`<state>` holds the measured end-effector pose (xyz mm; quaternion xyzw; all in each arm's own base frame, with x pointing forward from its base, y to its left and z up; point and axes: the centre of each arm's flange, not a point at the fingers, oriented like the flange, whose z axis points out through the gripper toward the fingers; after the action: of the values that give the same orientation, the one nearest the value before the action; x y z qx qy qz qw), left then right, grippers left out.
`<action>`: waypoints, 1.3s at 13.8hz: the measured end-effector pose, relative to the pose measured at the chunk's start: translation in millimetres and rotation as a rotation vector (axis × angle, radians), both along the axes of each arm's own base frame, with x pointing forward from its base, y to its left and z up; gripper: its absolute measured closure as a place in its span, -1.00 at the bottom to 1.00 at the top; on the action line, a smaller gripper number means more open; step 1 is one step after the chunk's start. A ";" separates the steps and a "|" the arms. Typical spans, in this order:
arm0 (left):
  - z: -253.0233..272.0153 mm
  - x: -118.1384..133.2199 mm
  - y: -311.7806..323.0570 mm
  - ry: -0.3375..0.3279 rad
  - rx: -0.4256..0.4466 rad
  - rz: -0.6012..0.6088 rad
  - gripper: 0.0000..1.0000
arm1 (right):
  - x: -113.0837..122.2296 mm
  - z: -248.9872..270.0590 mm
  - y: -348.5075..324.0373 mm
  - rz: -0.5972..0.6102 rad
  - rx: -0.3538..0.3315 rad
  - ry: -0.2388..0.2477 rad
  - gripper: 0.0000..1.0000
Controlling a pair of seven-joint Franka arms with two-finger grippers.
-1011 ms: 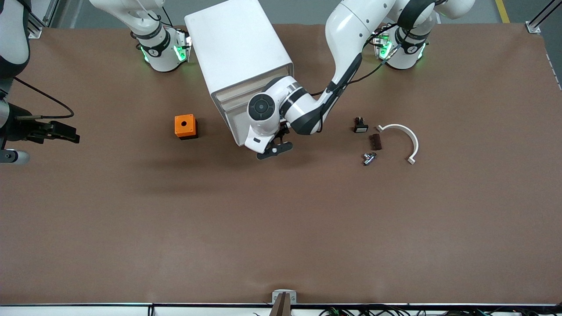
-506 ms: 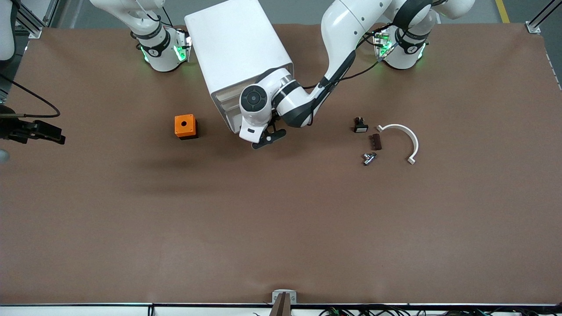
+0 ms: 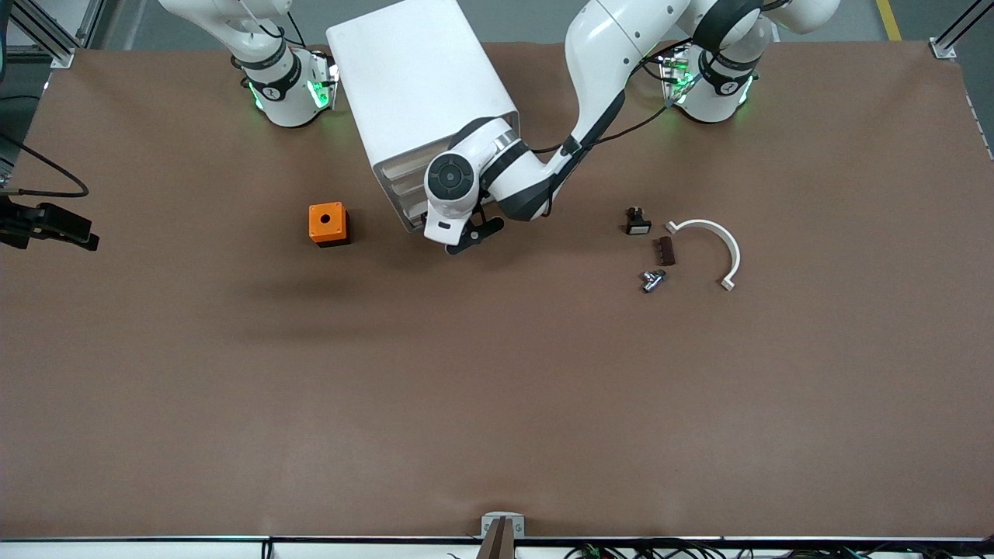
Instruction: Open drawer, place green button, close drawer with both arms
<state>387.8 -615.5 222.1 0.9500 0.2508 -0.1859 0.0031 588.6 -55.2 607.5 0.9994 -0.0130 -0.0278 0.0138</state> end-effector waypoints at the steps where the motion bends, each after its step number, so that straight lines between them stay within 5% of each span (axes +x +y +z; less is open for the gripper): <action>1: -0.7 -1.5 -0.4 0.015 -0.006 0.010 -0.99 | -3.1 6.0 2.7 0.005 0.001 -0.007 -1.00; 13: 5.7 12.1 4.9 0.057 -0.051 0.059 -0.99 | -40.4 18.5 15.0 0.064 0.025 -0.021 -1.00; 18: 63.6 85.3 46.4 -0.139 -0.037 0.079 -0.99 | -44.6 19.5 10.6 0.085 0.025 -0.034 -1.00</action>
<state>473.2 -569.1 285.7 0.9498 0.2837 -0.1236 0.0453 544.0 -44.6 627.1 0.9995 0.0294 -0.0102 0.0021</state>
